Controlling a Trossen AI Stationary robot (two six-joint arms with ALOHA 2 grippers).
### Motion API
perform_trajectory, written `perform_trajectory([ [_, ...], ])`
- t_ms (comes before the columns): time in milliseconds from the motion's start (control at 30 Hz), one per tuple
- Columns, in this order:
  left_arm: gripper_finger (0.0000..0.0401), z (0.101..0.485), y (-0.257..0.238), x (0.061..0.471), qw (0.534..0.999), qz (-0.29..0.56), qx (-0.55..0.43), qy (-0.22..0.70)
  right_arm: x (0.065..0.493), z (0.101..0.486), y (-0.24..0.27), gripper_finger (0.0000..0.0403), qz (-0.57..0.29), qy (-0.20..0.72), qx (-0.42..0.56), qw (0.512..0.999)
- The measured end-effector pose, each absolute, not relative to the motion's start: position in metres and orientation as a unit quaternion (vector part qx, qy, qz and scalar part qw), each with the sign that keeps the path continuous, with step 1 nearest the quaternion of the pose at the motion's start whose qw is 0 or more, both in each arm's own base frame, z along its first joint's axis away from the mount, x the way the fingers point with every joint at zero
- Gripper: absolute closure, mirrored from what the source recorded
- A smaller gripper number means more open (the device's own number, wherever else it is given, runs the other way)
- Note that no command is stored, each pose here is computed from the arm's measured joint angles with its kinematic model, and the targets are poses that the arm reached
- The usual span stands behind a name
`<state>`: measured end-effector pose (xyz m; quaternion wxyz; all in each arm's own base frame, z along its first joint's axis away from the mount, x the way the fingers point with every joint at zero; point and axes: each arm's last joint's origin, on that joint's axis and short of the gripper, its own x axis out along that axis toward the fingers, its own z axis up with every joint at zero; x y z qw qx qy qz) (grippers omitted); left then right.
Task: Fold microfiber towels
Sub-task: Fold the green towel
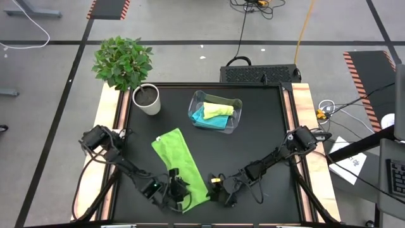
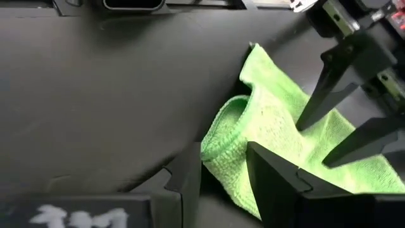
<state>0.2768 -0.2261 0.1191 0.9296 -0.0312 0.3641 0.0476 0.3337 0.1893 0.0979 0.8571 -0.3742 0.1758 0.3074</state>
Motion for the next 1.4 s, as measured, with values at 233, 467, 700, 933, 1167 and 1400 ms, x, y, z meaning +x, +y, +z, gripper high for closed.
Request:
perform_trajectory([
  [233, 0.0229, 0.12, -0.226, 0.278, 0.929, 0.036, -0.035, 0.366, 0.335, 0.099, 0.189, 0.029, 0.306, 0.166, -0.376, 0.859],
  [467, 0.0229, 0.119, -0.227, 0.278, 0.928, 0.028, -0.03, 0.37, 0.336, 0.1, 0.189, 0.0372, 0.303, 0.156, -0.372, 0.863],
  [700, 0.0229, 0.12, -0.23, 0.276, 0.929, 0.005, 0.023, 0.369, 0.341, 0.107, 0.18, 0.04, 0.28, 0.156, -0.339, 0.885],
  [933, 0.0229, 0.137, -0.237, 0.269, 0.94, 0.002, 0.091, 0.33, 0.345, 0.124, 0.168, 0.0402, 0.261, 0.164, -0.312, 0.899],
  [1167, 0.0228, 0.171, -0.238, 0.263, 0.956, -0.004, 0.031, 0.291, 0.346, 0.146, 0.153, 0.0402, 0.238, 0.17, -0.276, 0.915],
  [1400, 0.0213, 0.17, -0.249, 0.252, 0.952, -0.036, 0.025, 0.304, 0.348, 0.158, 0.142, 0.0402, 0.224, 0.168, -0.268, 0.922],
])
